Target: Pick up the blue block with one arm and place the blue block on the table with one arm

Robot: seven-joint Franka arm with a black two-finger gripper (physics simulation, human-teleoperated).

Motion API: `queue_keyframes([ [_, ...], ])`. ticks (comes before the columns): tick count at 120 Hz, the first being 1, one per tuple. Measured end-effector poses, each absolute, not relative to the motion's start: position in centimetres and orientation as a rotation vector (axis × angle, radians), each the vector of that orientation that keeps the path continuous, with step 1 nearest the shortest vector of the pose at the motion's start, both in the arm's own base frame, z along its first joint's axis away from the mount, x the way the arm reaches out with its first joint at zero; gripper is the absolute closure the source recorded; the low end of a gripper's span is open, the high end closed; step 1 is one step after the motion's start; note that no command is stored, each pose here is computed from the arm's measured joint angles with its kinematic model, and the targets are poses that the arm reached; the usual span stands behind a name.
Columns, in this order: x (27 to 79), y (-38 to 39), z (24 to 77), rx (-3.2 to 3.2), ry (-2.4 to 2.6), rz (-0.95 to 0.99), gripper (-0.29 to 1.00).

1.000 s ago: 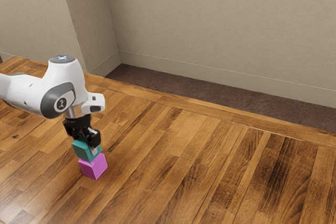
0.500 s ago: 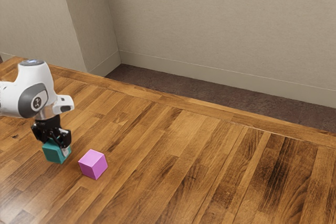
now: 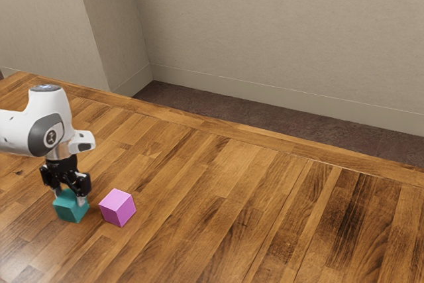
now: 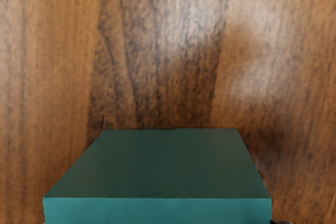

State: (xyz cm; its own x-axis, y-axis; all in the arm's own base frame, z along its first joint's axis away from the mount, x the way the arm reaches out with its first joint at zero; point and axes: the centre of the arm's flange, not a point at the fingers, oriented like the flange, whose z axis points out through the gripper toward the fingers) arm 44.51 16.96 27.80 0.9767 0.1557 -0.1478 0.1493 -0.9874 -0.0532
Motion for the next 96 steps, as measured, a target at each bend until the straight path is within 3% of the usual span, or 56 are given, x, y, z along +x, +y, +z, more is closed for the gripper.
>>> queue_keyframes([
  [54,45.0,17.2,33.2,-3.105,-0.189,0.060,0.02],
  [96,49.2,17.7,45.2,-3.075,-0.122,-0.174,0.00],
])
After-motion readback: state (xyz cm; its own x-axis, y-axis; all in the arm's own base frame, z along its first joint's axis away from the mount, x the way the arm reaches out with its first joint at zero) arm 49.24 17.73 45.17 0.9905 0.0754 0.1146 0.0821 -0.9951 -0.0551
